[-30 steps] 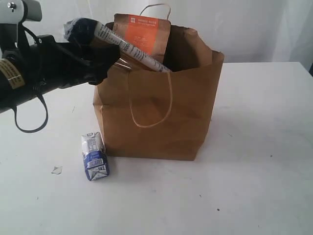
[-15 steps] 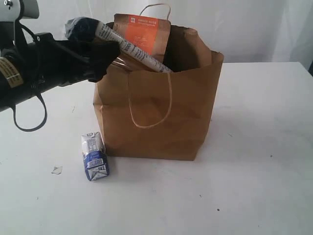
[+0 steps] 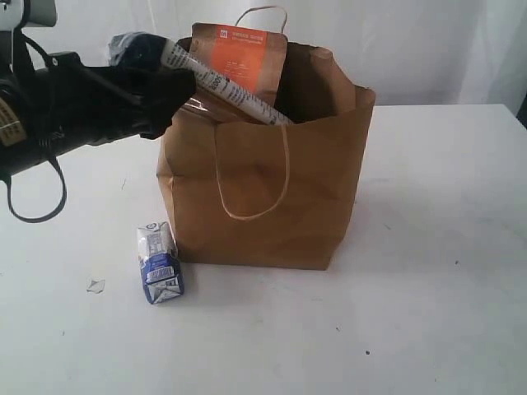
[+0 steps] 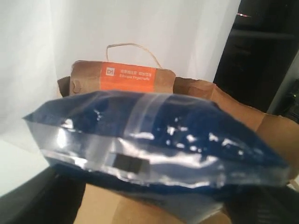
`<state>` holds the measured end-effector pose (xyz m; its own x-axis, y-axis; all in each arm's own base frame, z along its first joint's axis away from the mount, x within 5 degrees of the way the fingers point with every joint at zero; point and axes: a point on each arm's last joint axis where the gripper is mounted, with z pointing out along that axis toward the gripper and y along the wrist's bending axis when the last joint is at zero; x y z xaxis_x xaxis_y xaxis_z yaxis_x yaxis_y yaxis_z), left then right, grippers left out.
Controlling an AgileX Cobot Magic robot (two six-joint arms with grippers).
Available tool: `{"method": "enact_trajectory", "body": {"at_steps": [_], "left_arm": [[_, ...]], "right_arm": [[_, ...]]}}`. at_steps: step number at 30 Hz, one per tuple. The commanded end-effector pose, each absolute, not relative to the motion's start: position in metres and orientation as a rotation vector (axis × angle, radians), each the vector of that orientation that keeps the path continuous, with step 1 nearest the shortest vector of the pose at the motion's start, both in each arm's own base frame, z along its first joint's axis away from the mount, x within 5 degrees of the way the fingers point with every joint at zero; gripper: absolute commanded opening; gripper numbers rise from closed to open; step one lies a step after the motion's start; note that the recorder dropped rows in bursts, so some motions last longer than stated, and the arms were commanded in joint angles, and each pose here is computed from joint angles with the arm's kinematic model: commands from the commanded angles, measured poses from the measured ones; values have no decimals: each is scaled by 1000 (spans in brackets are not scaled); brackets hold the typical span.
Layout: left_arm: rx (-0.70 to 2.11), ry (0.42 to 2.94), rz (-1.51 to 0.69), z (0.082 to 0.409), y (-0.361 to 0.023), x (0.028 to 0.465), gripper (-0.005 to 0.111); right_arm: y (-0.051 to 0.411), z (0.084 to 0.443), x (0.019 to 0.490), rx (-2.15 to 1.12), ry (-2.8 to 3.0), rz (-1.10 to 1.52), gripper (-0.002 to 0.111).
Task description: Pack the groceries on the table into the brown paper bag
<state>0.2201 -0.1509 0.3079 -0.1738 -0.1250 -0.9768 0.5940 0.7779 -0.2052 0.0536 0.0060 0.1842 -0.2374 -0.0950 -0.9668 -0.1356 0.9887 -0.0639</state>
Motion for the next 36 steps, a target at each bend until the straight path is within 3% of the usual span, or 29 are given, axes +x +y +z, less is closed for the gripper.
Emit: {"method": "enact_trajectory", "body": {"at_steps": [1,4,6,14,15,18,36], "left_arm": [[380,1622,-694,310,-151,216,78],[382,1632,-699,303,-150,214,78],[376,1624,-704,304,-150,214,71],[366,1543,-744,312,-151,213,24],[366,1529,-748,313,-151,213,14],[366,1511,-757,315,-152,213,0],[408,1429,-810,358,-175,239,0]], "right_arm": [[6,183,53,-163,1810,35,0],[6,183,53,-163,1810,35,0],[6,183,53,-163,1810,35,0],[6,183,53,-162,1811,37,0],[6,183,53,-162,1811,37,0],[6,183,53,-162,1811,37,0],[6,183,53,-162,1811,37,0]]}}
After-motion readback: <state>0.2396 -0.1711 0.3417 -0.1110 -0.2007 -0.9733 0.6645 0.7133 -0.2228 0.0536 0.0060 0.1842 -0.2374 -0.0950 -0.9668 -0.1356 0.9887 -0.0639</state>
